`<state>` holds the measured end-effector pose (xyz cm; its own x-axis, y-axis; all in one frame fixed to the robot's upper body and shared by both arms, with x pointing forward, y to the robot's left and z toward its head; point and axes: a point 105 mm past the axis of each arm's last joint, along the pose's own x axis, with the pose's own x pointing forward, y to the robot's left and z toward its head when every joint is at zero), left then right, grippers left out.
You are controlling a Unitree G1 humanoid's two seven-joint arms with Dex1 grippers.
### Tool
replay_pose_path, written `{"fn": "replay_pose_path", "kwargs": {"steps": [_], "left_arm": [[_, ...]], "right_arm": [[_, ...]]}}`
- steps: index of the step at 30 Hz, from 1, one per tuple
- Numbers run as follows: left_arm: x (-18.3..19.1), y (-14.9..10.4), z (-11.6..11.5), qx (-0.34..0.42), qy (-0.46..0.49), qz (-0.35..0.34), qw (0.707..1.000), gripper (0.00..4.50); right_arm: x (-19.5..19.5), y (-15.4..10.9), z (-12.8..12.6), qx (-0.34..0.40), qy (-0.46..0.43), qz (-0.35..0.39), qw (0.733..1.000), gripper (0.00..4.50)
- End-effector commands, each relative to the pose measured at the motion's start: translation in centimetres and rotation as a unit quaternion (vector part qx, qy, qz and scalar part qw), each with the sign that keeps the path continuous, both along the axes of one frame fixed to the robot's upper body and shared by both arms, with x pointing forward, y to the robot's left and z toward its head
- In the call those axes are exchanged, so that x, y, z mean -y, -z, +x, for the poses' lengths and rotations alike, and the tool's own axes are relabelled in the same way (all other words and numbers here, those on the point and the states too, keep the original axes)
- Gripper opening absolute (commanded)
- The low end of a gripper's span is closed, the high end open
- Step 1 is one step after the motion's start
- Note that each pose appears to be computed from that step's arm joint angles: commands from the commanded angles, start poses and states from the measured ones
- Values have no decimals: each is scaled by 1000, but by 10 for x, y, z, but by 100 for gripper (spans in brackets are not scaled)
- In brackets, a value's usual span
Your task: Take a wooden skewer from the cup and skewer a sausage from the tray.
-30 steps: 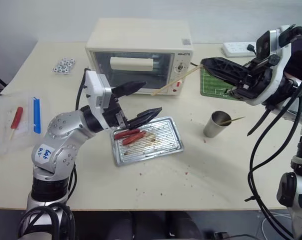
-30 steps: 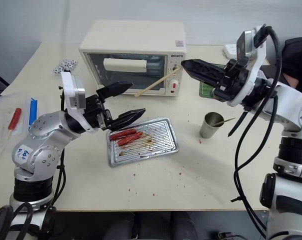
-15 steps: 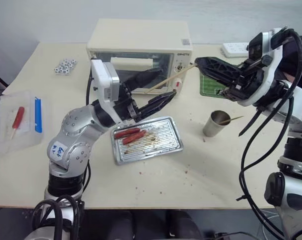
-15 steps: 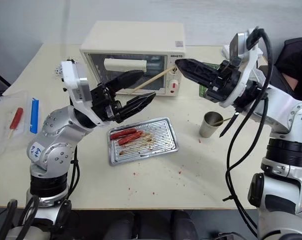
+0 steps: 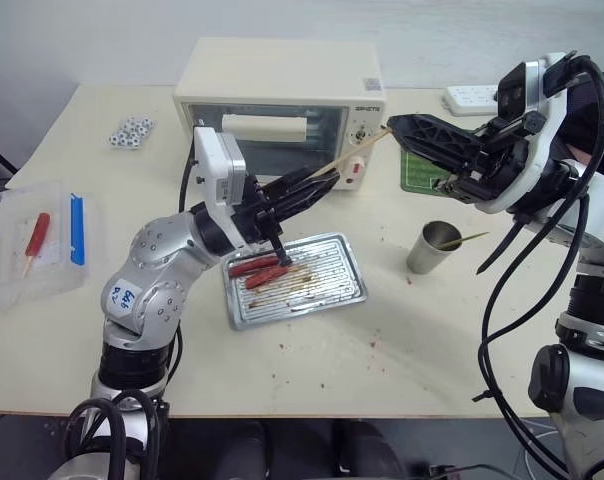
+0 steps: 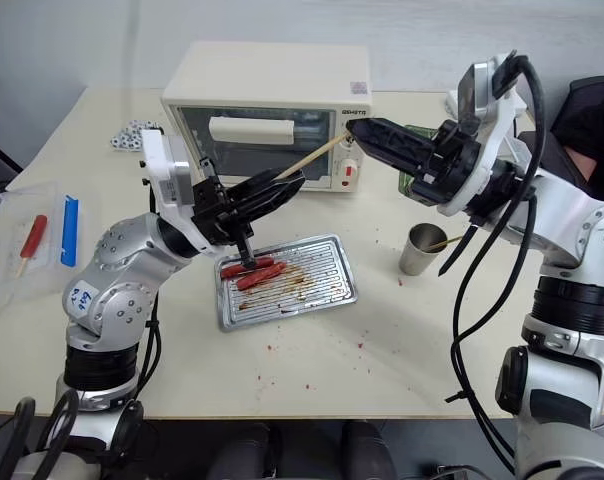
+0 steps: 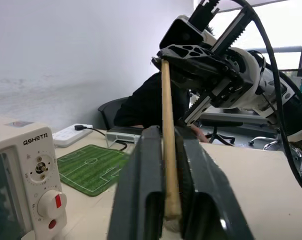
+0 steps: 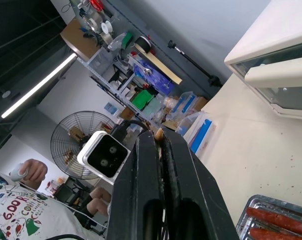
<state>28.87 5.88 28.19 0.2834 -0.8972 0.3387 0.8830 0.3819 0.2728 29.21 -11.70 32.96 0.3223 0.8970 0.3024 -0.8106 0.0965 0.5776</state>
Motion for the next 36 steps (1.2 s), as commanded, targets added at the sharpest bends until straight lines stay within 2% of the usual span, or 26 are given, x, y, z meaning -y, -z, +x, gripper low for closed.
{"fn": "replay_pose_path", "kwargs": {"steps": [1,12,17,21,24,27,32,33,36], "left_arm": [[0,-14,-4,36,-4,-8,999,7],[3,-20,-4,36,-2,-24,999,7],[3,-20,-4,34,-4,-26,999,122],[3,-24,-4,40,-12,-30,999,231],[4,-25,-5,37,-8,-34,999,231],[5,-25,-6,34,-1,-40,999,177],[7,-22,-6,31,2,-38,999,21],[7,-22,-5,30,2,-37,999,1],[9,-21,-3,27,-2,-34,999,1]], "right_arm": [[2,-9,-10,27,-7,9,1000,0],[0,-7,-9,23,-3,3,1000,0],[0,-8,-9,24,-2,5,1000,0],[1,-8,-9,24,0,6,1000,0],[1,-8,-8,23,2,8,1000,0],[1,-8,-8,23,3,9,1000,0],[0,-9,-8,24,2,14,1000,0],[0,-9,-9,24,2,14,1000,0],[0,-10,-9,26,2,15,1000,0]]}}
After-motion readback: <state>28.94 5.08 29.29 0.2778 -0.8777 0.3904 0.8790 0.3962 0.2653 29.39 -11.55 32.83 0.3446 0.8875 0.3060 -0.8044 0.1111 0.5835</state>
